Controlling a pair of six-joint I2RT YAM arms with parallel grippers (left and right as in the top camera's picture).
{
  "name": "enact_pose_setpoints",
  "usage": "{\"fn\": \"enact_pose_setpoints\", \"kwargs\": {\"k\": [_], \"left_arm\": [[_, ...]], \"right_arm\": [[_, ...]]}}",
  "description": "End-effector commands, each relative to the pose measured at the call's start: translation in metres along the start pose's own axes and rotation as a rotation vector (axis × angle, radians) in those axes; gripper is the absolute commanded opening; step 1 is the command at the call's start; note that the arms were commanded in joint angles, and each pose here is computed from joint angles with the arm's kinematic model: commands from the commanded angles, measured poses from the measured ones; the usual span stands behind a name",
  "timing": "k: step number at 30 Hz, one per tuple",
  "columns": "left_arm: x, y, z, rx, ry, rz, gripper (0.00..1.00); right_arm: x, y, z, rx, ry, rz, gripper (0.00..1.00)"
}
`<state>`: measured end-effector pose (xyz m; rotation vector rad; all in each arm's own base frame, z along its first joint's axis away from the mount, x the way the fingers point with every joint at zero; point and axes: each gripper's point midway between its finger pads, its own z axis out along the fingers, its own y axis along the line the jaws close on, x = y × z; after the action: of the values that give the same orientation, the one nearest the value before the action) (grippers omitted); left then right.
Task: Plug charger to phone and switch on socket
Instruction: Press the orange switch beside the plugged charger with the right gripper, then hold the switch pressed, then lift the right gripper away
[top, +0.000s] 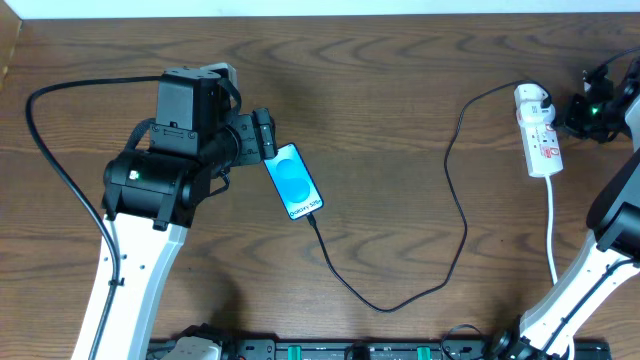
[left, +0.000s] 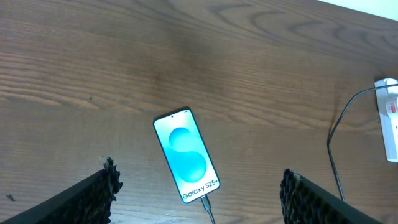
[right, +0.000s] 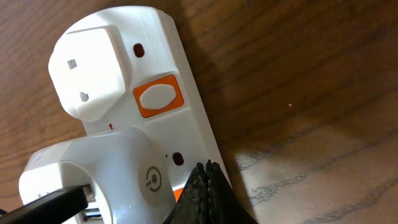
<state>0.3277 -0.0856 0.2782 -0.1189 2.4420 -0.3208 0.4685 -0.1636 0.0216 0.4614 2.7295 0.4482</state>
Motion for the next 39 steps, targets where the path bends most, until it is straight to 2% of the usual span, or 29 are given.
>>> {"fn": "enact_pose_setpoints", "kwargs": {"k": [1,10,18,27,33,39], "left_arm": [[-0.004,0.003,-0.003,-0.012,-0.013,0.013,0.85],[-0.004,0.003,-0.003,-0.012,-0.013,0.013,0.85],[-0.004,0.003,-0.003,-0.012,-0.014,0.013,0.85],[-0.004,0.003,-0.003,-0.012,-0.013,0.013,0.85],[-0.004,0.003,-0.003,-0.012,-0.013,0.013,0.85],[-0.003,0.003,-0.003,-0.012,-0.013,0.013,0.85]], "right_arm": [[0.023,0.043,0.018,-0.110,0.088,-0.052,0.01],[0.031,0.053,0.021,-0.116,0.121,-0.046,0.01],[0.039,0.055,0.020,-0.110,0.160,0.064,0.01],[0.046,0.066,0.028,-0.090,0.185,0.095,0.01],[0.043,0.048,0.033,0.023,0.163,0.161,0.01],[0.029,0.039,0.030,0.003,0.108,0.255,0.01]]}}
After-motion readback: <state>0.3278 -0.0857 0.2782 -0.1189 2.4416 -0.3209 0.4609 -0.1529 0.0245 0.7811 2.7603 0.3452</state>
